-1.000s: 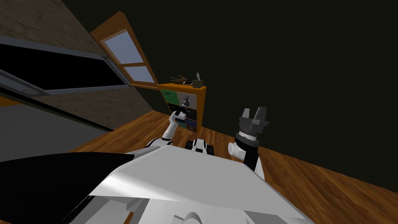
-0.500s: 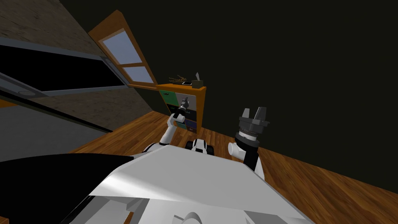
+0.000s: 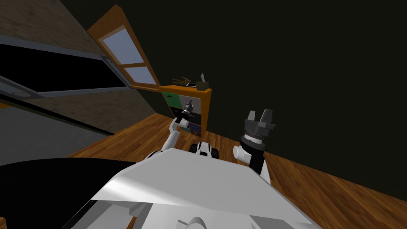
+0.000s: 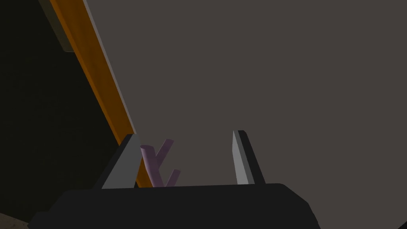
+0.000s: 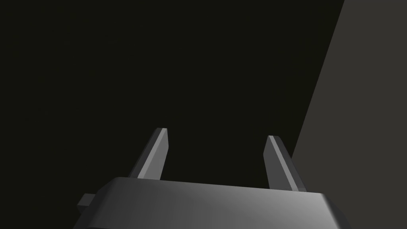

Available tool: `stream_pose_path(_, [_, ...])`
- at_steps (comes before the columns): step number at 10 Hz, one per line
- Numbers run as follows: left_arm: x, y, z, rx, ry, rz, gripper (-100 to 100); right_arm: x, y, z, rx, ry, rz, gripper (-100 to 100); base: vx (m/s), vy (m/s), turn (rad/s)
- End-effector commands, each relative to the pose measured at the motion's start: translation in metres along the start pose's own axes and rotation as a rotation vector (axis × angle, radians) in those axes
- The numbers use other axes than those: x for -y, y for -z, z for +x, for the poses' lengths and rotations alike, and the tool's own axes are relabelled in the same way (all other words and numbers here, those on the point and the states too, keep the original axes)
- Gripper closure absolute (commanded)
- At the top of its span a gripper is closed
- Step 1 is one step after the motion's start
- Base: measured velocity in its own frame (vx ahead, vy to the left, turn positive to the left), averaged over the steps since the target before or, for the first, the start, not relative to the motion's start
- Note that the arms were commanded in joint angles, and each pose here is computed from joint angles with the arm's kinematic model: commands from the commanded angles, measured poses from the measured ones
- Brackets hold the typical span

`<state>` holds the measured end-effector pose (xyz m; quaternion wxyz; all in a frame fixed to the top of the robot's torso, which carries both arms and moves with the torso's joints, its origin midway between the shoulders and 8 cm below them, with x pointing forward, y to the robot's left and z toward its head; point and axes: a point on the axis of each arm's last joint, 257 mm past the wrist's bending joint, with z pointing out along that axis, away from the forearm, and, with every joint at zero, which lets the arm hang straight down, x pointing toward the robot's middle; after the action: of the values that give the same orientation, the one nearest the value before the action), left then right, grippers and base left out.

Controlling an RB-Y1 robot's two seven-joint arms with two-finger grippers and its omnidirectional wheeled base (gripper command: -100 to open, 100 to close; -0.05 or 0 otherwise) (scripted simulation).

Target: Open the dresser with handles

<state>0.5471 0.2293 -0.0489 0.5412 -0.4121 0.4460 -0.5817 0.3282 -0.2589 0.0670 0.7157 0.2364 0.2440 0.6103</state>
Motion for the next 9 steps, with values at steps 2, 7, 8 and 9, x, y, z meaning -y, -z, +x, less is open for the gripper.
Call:
stream_pose_path(2, [-0.021,0.019,-0.004,0.011,0.005,-0.055,100,0.0,0.0,0.0,0.0,0.0,0.0,0,0.001,-0.002,0.007])
stream_pose_path(7, [0.008,0.05,0.007,0.01,0.019,-0.035,100,0.0,0.0,0.0,0.0,0.0,0.0,0,0.065,0.008,0.006])
stream_pose_path(8, [0.001,0.055,0.004,0.016,0.018,-0.05,100,0.0,0.0,0.0,0.0,0.0,0.0,0,-0.007,-0.008,-0.001])
stream_pose_path(9, [0.011,0.061,0.018,0.003,0.036,-0.053,100,0.0,0.0,0.0,0.0,0.0,0.0,0,0.079,0.023,0.048])
